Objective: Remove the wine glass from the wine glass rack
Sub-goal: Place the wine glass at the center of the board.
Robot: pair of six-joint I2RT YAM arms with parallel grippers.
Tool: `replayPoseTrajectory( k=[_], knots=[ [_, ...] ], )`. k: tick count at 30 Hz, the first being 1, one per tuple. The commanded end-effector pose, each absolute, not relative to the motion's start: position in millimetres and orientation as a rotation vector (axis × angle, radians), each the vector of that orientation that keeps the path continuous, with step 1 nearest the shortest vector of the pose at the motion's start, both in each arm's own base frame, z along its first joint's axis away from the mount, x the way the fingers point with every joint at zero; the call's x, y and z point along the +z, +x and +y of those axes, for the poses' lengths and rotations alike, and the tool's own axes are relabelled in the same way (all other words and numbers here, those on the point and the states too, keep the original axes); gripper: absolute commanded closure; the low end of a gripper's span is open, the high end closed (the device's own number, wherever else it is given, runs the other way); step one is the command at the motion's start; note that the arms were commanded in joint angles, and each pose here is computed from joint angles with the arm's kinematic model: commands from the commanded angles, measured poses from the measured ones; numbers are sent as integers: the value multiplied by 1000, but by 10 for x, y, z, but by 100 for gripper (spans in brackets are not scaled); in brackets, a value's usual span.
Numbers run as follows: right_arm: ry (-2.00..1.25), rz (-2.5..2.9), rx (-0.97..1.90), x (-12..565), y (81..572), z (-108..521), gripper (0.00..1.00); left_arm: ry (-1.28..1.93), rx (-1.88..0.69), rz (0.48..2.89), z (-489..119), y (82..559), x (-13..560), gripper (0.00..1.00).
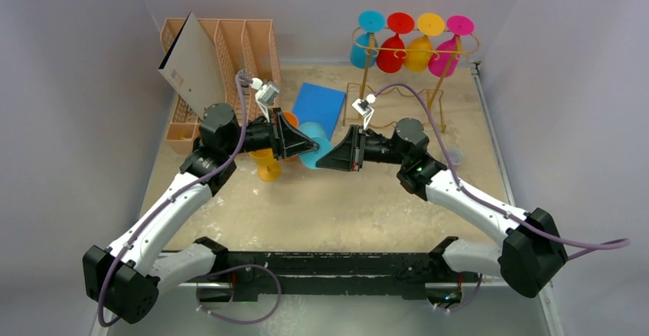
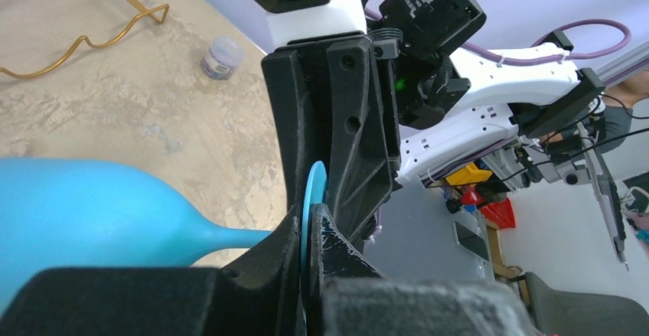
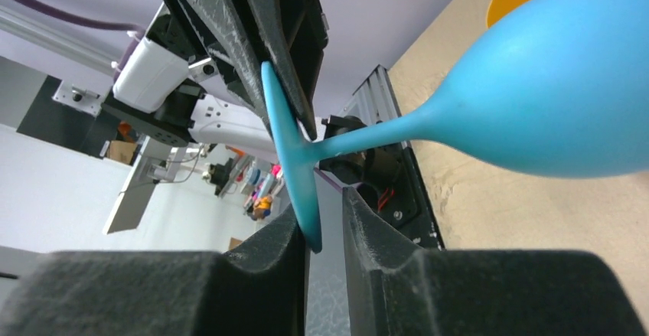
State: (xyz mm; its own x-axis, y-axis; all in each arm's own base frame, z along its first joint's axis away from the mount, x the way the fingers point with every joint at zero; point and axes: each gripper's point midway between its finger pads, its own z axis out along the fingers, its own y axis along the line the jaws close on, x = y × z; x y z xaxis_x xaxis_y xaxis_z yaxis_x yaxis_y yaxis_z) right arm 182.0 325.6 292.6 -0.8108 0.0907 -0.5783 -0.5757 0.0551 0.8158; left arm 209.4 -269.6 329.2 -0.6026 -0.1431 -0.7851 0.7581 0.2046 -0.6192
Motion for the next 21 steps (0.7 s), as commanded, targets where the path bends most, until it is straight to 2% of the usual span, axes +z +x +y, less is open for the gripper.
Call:
replayPoseTrajectory(
  k=[1, 5, 13, 15, 16, 21],
  knots=[
    [-444, 1754, 1833, 3088, 1896, 3292, 75, 629, -1482, 1612, -2695, 2031, 3478, 100],
    [-450, 1754, 1814, 3090, 1917, 3296, 76, 631, -1489, 1612, -2703, 2014, 3471, 100],
    [-476, 1758, 1791, 3074, 1890, 3276, 100, 629, -1495, 1609, -2711, 2005, 3468, 100],
    [-495, 1754, 1774, 3072, 1869, 3256, 100, 641, -1504, 1601, -2718, 1986, 3481, 100],
    [-514, 1750, 1763, 3069, 1850, 3246, 100, 646, -1509, 1597, -2718, 1974, 3495, 96],
    [-592, 1722, 1703, 3042, 1802, 3199, 100, 664, -1505, 1631, -2708, 1940, 3480, 64]
  ],
)
